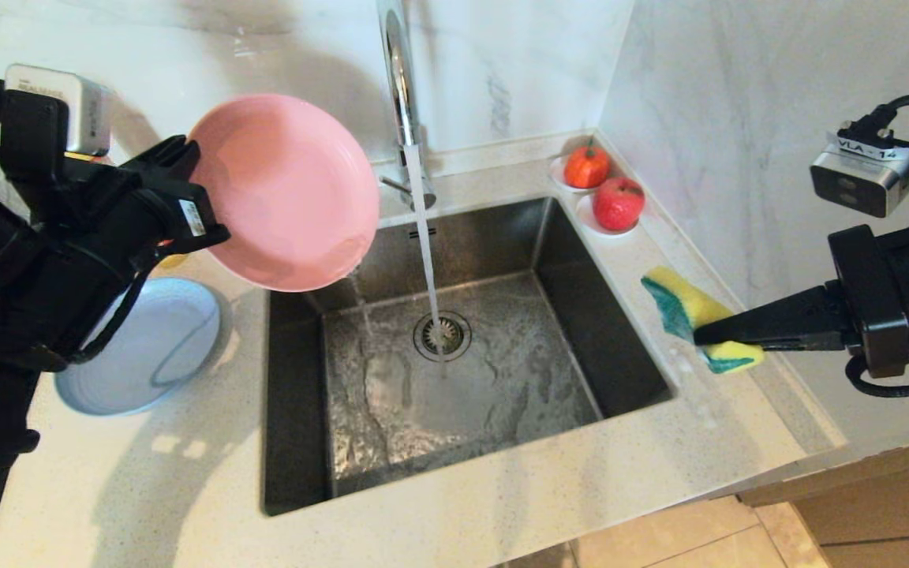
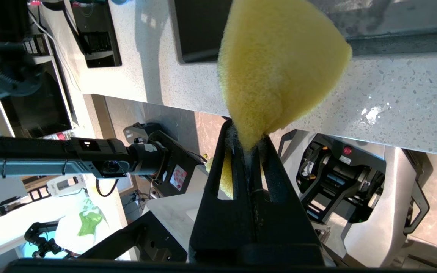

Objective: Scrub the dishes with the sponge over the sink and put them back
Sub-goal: Rinse the plate

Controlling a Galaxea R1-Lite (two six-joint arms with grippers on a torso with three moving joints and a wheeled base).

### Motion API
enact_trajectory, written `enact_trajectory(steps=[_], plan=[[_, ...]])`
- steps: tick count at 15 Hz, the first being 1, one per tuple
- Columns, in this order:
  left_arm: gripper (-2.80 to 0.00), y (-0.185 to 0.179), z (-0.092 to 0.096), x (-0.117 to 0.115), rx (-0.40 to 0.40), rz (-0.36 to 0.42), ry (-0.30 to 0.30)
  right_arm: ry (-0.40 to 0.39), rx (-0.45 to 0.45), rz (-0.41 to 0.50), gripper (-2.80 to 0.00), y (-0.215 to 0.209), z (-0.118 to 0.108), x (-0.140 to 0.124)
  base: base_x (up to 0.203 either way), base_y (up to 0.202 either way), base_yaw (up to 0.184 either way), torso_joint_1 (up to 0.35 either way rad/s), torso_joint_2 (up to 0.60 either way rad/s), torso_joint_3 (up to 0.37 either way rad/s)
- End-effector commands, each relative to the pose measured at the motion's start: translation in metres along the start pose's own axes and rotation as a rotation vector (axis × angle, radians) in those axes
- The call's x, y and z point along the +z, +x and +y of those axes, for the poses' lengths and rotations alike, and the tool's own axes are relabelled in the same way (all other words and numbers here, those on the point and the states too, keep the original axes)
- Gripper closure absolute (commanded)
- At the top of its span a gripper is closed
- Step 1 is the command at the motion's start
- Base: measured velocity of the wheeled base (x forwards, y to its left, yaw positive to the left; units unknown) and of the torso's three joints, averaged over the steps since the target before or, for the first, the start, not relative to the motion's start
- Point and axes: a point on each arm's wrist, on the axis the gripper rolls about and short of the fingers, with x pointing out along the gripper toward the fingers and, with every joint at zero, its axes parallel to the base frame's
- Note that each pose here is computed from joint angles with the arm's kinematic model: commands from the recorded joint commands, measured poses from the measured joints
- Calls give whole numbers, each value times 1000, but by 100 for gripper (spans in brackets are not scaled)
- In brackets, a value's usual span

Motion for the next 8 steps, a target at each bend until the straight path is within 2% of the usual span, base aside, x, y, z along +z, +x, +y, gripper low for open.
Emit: enact_trajectory(steps=[1,5,8], plan=[[0,-12,10,23,20,-73,-1,3,3,2,0,0,1,0,0,0,0,0,0,0],[0,-27,18,40,-7,-140,36,6,2,10,0,2,-1,1,0,0,0,0,0,0],[0,-53,21,43,-86,-170,107,4,3,9,0,2,-1,1,0,0,0,0,0,0]])
